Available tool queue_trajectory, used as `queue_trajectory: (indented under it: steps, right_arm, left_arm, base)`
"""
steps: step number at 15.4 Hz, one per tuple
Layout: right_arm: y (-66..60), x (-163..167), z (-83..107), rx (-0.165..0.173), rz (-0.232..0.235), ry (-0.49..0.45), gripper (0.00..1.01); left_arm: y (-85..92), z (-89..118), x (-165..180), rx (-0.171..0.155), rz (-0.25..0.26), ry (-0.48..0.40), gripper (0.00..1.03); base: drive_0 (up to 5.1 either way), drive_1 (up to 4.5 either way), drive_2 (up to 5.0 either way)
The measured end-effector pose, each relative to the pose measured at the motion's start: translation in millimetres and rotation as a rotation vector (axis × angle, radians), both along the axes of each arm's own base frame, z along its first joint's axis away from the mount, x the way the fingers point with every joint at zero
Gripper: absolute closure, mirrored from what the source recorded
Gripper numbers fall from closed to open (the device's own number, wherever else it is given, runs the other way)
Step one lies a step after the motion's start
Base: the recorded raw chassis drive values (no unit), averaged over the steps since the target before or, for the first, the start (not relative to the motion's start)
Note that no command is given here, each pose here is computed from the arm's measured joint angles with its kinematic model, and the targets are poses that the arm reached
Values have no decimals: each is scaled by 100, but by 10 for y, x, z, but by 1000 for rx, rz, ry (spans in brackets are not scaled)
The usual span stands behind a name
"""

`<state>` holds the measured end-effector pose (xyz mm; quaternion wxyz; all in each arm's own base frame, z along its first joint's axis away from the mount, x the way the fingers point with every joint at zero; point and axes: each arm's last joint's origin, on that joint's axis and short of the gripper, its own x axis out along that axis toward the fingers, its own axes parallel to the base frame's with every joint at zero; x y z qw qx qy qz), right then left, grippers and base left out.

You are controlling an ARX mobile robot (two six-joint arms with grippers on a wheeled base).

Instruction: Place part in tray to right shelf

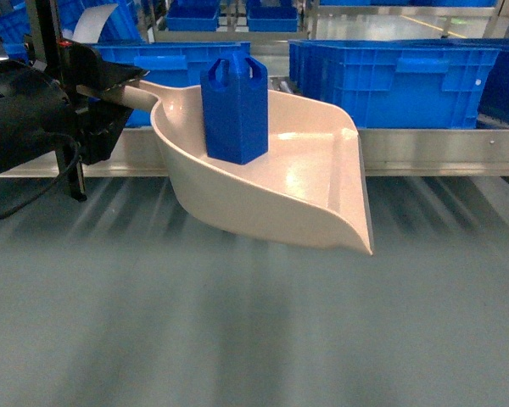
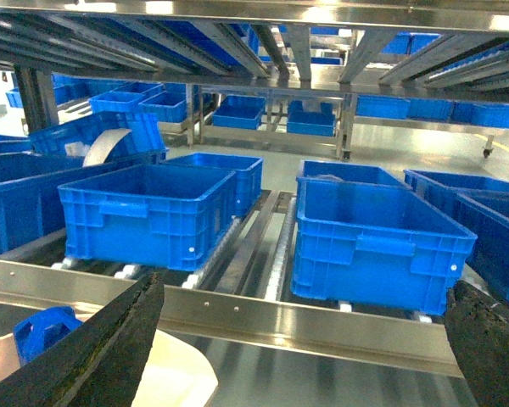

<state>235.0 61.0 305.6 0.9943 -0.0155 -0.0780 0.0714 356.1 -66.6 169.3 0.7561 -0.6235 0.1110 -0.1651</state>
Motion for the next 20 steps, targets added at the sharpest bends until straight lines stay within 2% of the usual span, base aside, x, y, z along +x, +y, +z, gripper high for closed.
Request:
queue_trajectory:
  steps: [7,11,15,20]
  right_arm:
    - [0,-1,5,1,1,-5,3]
    - [14,-3,4,1,10,-4,3]
    - [7,-4,5,2,3,-4,3]
    - [10,-3,3,1,4,-2,3]
  left_arm:
    - [1,5,0,-3,3,-4,87]
    - [28,5,5,-3,16,-4,87]
    - [-15,3,-3,-2,-8,-2,87]
    - [1,0,0,-1,3,0,87]
  base:
    - [2,400,-397]
    - [290,222,-493]
    - [14,424,-395]
    - [26,445,-392]
